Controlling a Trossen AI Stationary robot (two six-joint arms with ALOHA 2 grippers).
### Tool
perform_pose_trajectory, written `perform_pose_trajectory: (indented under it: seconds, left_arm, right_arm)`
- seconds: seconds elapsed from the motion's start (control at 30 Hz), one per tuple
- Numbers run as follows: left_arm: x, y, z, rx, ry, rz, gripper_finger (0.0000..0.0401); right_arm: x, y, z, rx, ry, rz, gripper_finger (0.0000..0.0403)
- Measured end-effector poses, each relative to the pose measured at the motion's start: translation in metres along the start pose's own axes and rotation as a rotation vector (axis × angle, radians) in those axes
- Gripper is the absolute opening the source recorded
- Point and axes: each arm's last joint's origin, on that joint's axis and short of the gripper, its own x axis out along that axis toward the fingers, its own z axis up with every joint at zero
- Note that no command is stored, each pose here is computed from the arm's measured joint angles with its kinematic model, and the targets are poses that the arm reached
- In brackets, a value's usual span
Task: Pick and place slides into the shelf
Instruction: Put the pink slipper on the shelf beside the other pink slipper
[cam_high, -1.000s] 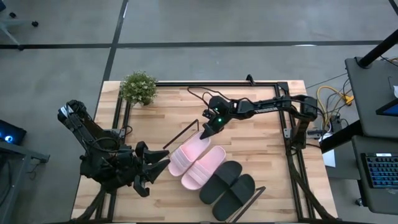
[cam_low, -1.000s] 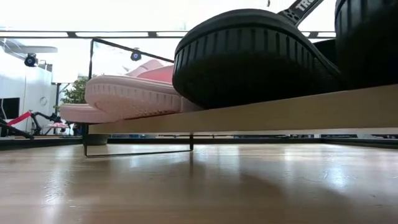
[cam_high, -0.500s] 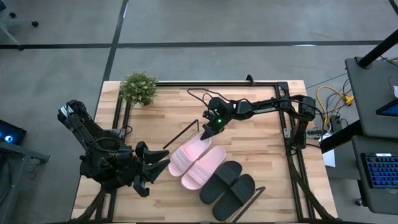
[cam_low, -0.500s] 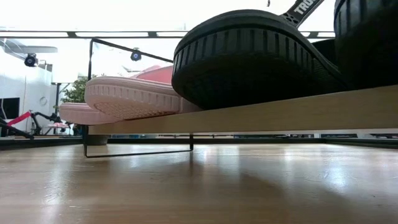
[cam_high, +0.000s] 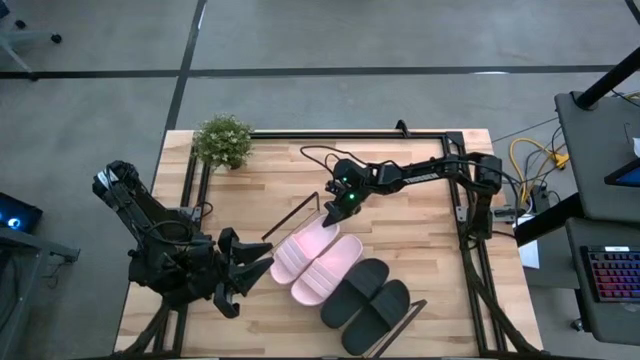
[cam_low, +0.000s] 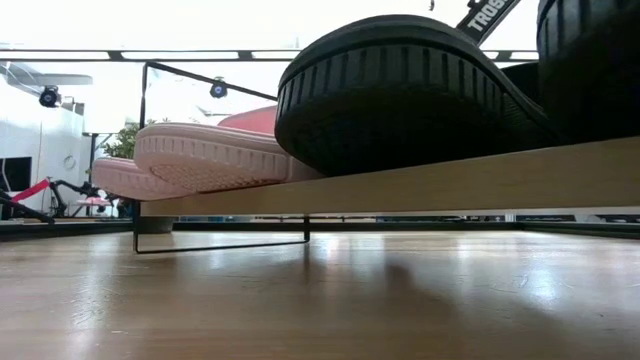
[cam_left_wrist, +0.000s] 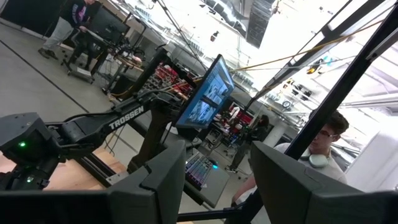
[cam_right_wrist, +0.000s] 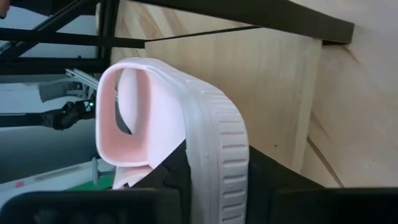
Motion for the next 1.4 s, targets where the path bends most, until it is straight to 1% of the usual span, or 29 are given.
perform_pose_trajectory:
  seconds: [0.13, 0.43, 0.67, 1.1, 1.4]
  left_arm:
    - [0.0001, 0.0000, 0.0000, 0.000, 0.000, 0.000, 0.0167]
    - [0.0000, -0.0003, 0.0000, 0.000, 0.002, -0.011, 0.0167]
    - [0.0000, -0.0006, 0.0001, 0.000, 0.003, -0.022, 0.0167]
    - [0.0000, -0.0007, 0.0002, -0.001, 0.003, -0.024, 0.0167]
    - [0.0000, -0.0007, 0.0002, 0.002, 0.003, -0.024, 0.0167]
  right_arm:
    - [-0.0009, -0.0011, 0.0007, 0.003, -0.004, -0.005, 0.0099]
    - [-0.0013, -0.0031, 0.0003, 0.009, -0.007, -0.026, 0.0101]
    - [-0.0014, -0.0065, -0.0022, 0.020, 0.007, -0.060, 0.0125]
    - [-0.0014, -0.0064, -0.0022, 0.016, 0.007, -0.059, 0.0175]
    - [-0.0004, -0.0057, -0.0032, -0.001, 0.014, -0.056, 0.0201]
